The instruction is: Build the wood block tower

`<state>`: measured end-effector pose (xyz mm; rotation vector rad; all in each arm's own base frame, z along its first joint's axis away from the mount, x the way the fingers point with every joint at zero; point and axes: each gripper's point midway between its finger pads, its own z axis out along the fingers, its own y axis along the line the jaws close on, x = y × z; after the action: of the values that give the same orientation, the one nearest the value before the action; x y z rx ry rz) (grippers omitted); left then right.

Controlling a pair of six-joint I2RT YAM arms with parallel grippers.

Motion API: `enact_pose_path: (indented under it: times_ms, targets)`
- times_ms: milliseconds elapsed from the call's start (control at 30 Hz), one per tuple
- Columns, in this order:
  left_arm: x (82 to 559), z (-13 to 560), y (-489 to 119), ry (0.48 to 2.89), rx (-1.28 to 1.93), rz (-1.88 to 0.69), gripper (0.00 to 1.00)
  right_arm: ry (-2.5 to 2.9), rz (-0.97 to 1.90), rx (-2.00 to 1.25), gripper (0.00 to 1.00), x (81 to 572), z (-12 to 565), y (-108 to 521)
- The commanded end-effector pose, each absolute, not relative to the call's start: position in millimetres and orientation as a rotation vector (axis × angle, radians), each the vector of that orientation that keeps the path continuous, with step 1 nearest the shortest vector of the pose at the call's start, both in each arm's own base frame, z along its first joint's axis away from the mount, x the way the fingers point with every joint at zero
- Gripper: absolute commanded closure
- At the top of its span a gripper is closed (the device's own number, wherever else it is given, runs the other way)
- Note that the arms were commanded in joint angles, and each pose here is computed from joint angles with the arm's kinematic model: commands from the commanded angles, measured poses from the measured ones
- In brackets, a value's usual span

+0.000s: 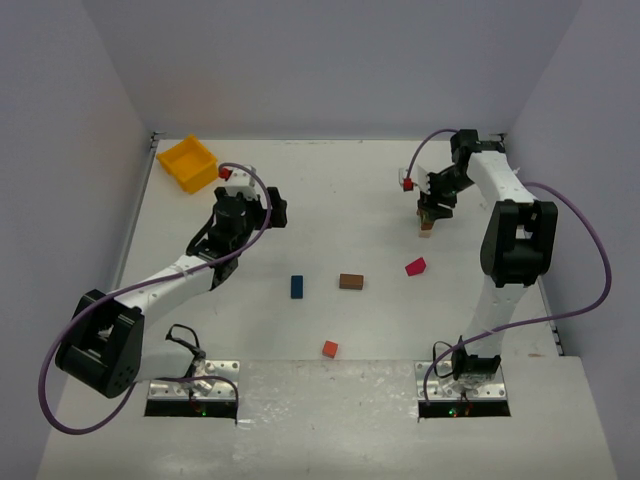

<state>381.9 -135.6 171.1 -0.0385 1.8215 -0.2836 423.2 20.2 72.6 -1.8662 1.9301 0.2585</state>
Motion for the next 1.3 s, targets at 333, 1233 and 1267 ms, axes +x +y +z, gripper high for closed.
enact_pose_path:
  times_ms: [333,1233,1267]
  targets:
    - [394,199,-142,1.753,-0.029,-0.308,0.00,1.875,0.255,-1.869,0.55,432,91,23]
    - [394,197,-147,1.759,-0.008,-0.333,0.00,1.654,0.185,-1.776,0.62,437,131,77]
    - [394,197,-147,1.758,-0.009,-0.334,0.00,1.655,0.187,-1.781,0.62,437,130,80]
